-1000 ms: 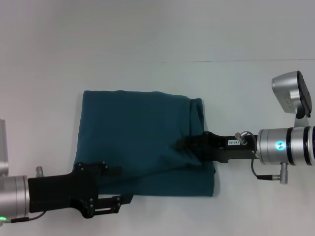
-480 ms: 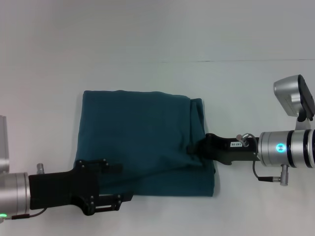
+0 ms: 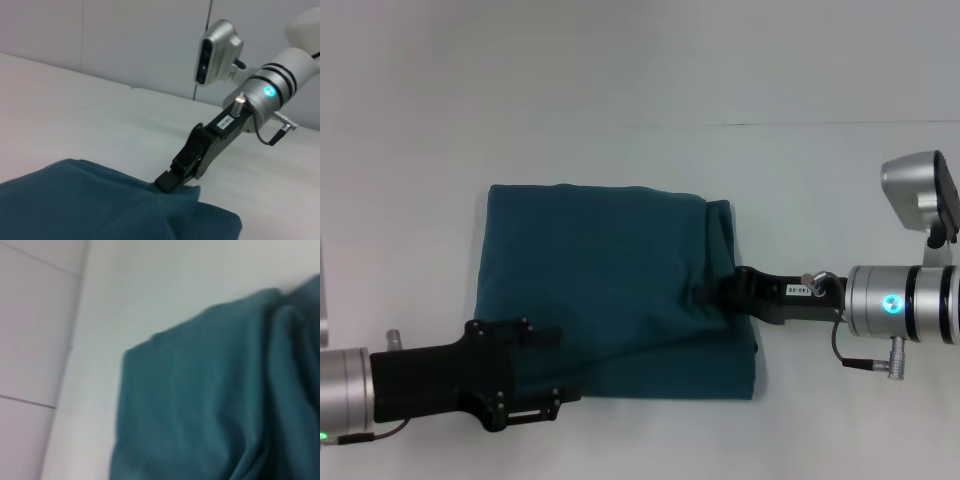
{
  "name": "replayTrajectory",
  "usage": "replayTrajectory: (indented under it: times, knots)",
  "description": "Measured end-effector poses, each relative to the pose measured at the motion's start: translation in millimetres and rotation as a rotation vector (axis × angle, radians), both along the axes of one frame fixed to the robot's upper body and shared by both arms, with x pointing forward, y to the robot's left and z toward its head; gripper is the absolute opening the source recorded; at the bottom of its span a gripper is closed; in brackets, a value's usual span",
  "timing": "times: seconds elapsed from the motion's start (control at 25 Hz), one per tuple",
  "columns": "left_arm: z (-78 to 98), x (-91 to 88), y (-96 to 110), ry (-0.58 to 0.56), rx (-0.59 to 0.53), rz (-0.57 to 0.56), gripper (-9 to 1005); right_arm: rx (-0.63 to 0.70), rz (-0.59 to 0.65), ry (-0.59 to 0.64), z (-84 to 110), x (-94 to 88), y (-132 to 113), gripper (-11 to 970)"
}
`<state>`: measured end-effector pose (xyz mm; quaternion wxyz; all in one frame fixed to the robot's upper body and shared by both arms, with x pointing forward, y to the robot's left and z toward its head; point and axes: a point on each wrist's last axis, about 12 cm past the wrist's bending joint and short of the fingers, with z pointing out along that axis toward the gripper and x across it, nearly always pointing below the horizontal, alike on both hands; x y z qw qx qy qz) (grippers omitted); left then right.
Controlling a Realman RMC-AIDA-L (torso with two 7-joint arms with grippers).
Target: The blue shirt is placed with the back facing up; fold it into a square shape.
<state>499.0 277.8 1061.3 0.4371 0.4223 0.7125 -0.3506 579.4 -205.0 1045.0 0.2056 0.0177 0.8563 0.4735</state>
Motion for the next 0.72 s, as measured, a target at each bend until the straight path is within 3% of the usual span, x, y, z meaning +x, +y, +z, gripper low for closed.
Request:
replayTrajectory:
  times: [0.44,0.72]
  knots:
    - [1.9,-1.0,11.3,-0.005,-0.019,0.055,710,0.158,0.157,-0.243,31.4,-3.9,6.1,13]
    - [4.0,-4.0,16.8,-0.004,-0.045,0.073,710,0.192,0.212,-0.312,50.8,-0.2,4.7,12]
